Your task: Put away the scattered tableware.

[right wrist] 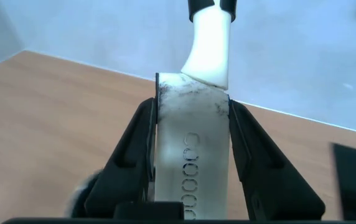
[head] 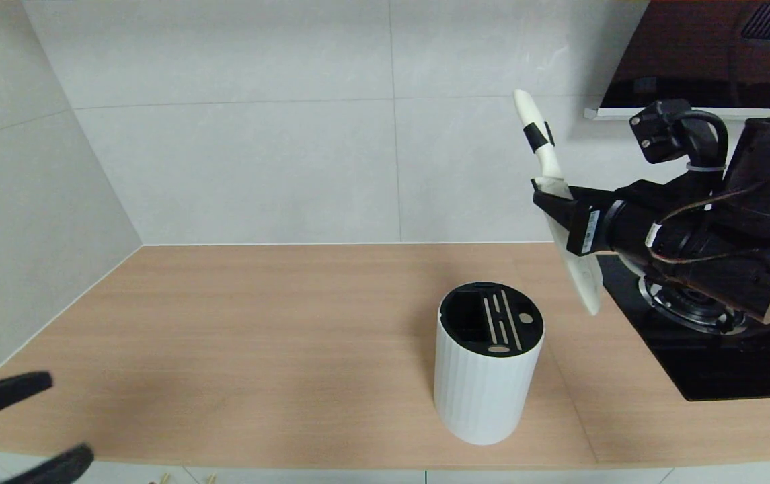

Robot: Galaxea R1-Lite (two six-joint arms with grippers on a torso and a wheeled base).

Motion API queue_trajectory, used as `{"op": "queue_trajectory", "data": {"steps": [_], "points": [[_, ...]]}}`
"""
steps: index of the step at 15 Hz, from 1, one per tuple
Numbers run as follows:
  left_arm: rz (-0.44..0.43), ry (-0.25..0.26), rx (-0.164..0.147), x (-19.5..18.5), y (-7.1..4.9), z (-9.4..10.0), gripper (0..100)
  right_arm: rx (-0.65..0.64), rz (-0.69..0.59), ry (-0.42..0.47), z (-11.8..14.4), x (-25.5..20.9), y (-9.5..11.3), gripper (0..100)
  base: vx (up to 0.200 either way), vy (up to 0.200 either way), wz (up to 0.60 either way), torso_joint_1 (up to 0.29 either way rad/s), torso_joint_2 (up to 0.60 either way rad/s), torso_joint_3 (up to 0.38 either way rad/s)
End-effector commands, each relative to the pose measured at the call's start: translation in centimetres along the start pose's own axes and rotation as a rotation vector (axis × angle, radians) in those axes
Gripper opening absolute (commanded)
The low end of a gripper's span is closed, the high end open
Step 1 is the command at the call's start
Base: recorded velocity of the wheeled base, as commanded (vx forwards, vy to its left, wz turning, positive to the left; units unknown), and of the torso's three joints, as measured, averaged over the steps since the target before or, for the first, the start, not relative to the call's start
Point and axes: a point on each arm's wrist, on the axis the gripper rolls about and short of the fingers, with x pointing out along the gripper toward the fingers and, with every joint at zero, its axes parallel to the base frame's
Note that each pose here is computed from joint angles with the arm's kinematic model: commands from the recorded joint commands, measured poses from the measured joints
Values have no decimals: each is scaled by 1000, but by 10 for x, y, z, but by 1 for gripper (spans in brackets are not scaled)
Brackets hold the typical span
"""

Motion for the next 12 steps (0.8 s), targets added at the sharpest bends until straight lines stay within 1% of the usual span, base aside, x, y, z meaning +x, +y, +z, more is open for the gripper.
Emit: {"op": "queue_trajectory", "data": {"steps": [1, 2, 3, 4, 5, 6, 7, 8, 9, 10, 12], "points": [[-249, 140, -121, 118, 22, 36, 100, -2, 30, 13, -4, -6, 21, 0, 0, 0, 0, 0, 0, 0], [-286, 160, -184, 143, 12, 32, 100, -1, 43, 11, -3, -9, 30, 0, 0, 0, 0, 0, 0, 0], [-317, 152, -234, 165, 1, 30, 100, -1, 68, 16, -4, -12, 40, 0, 0, 0, 0, 0, 0, 0], [-334, 118, -295, 186, -7, 28, 100, 0, 100, 18, -5, -19, 51, 0, 0, 0, 0, 0, 0, 0], [-350, 83, -355, 200, -13, 27, 100, -2, 126, 25, -6, -24, 60, 0, 0, 0, 0, 0, 0, 0], [-367, 34, -421, 211, -15, 29, 100, -9, 156, 56, -11, -30, 74, 0, 0, 0, 0, 0, 0, 0], [-384, -1, -469, 216, -15, 31, 100, -20, 179, 82, -17, -35, 86, 0, 0, 0, 0, 0, 0, 0], [-403, -36, -526, 216, -14, 30, 100, -31, 195, 104, -23, -36, 96, 0, 0, 0, 0, 0, 0, 0], [-409, -51, -550, 218, -13, 29, 100, -32, 199, 114, -26, -35, 98, 0, 0, 0, 0, 0, 0, 0], [-410, -65, -547, 220, -12, 29, 100, -33, 201, 117, -27, -34, 99, 0, 0, 0, 0, 0, 0, 0], [-408, -75, -546, 222, -12, 29, 100, -31, 208, 124, -29, -36, 101, 0, 0, 0, 0, 0, 0, 0]]}}
